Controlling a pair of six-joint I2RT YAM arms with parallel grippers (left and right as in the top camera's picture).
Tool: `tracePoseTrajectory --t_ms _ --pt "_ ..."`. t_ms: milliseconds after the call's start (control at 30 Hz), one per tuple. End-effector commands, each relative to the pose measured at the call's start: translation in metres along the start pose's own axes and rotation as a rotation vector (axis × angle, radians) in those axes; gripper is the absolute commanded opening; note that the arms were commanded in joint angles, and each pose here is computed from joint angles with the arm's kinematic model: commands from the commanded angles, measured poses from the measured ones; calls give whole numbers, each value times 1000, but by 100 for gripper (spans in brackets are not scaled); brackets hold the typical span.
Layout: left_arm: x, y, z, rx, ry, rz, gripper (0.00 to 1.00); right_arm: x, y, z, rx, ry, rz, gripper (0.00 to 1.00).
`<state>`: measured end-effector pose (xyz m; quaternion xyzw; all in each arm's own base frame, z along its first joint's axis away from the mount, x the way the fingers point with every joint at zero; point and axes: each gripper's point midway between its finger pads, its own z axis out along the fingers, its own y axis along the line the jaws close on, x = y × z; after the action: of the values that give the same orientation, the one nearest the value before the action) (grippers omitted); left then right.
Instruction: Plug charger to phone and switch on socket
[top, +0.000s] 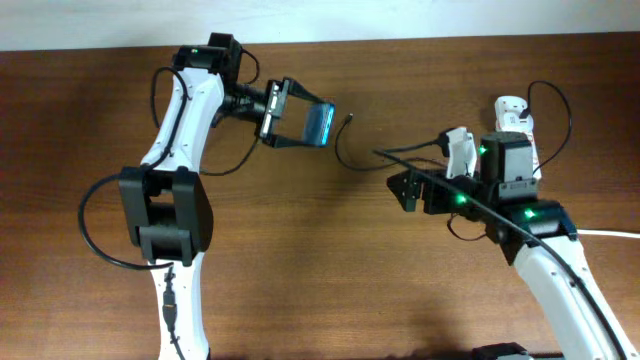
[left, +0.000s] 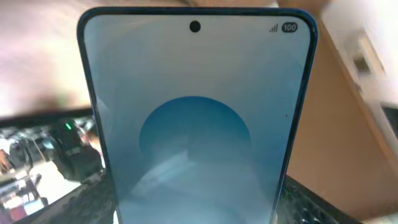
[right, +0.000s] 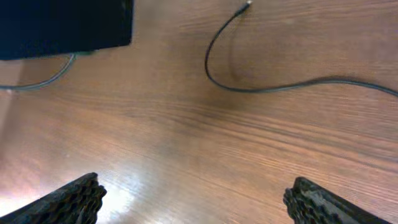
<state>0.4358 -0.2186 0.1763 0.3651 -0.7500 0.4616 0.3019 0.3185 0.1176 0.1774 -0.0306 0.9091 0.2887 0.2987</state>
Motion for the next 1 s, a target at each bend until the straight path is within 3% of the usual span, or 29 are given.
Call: tracePoseTrajectory --t_ms 0,167,233,367,533,600,967 --pt "-51 27 -10 -175 -352 -85 0 -14 12 2 -58 -31 76 96" --pt "-59 40 4 -271 -491 -134 0 -49 19 1 -105 -156 293 76" --pt "-54 41 16 -287 -486 -121 0 -43 17 16 -86 -124 368 73" --pt "-45 43 32 -314 -471 -97 0 -28 45 58 -155 -35 312 70" --pt "-35 49 45 -352 -456 -93 0 -1 56 103 -143 58 371 70" --pt "-29 51 54 -369 -447 -78 0 -2 54 108 -139 49 368 69" --pt "-16 55 72 -391 -426 -83 0 -6 46 115 -14 -36 341 46"
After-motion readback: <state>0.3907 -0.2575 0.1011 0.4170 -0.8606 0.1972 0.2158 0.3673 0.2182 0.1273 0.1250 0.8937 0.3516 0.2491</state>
